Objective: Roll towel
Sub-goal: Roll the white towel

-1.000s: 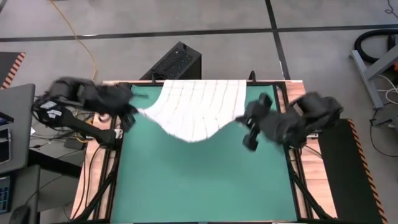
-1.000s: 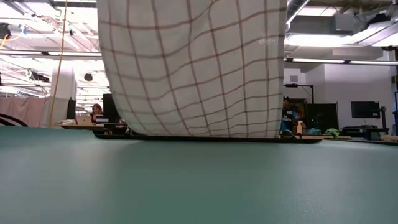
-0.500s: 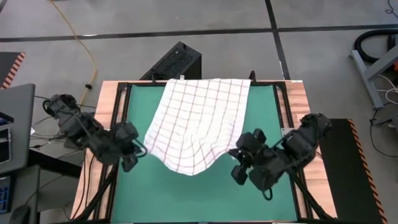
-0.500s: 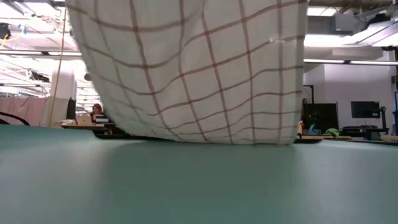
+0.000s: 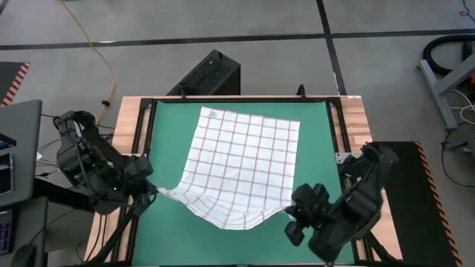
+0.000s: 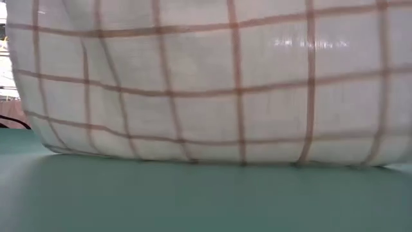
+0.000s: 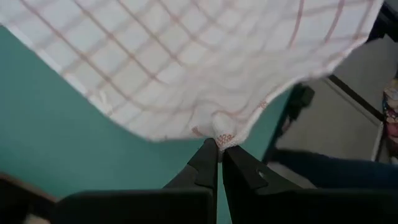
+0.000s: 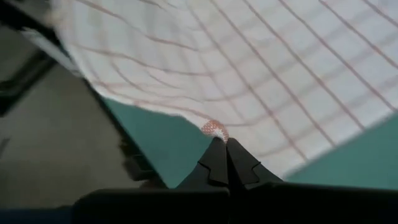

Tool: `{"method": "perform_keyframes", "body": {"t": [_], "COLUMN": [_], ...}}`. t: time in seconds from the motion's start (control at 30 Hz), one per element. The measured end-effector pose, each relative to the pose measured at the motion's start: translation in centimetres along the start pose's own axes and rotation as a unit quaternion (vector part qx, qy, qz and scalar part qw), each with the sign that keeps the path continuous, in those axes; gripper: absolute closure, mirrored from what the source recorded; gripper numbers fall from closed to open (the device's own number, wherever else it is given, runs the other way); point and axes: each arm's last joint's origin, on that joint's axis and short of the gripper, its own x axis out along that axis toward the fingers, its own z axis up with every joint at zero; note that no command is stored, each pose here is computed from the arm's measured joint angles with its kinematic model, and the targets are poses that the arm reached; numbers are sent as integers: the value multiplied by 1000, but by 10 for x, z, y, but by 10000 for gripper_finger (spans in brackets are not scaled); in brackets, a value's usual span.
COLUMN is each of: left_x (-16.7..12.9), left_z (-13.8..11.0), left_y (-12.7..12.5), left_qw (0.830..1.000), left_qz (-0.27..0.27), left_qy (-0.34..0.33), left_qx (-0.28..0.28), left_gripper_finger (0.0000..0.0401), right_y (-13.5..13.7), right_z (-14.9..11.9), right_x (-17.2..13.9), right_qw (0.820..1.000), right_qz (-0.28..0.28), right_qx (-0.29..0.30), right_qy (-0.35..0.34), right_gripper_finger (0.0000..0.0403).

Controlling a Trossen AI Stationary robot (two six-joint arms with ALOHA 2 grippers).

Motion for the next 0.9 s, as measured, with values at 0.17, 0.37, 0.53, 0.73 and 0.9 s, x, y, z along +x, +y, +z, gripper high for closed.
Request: {"method": "perform_keyframes", "body": {"t": [0.17,0.37,0.53,0.73,0.9], "left_x": [1,9,16,20,23], "left_z": [5,19,37,61,79], "left_y": [2,15,23,37,51], "left_qw": [997,984,972,941,918], "left_qz": [23,118,167,252,317], "left_qy": [-62,-121,-144,-188,-184], "left_qx": [35,52,80,126,153], "left_gripper_finger": [401,401,401,401,401], "right_y": [-4,-11,-24,-47,-73], "right_z": [-12,4,33,71,83], "right_x": [22,36,32,29,45], "right_qw": [999,997,996,992,988], "right_qz": [-44,-71,-73,-95,-140], "right_qx": [11,8,7,0,11], "right_qy": [-1,-16,-50,-87,-60], "right_gripper_finger": [403,403,403,403,403]}}
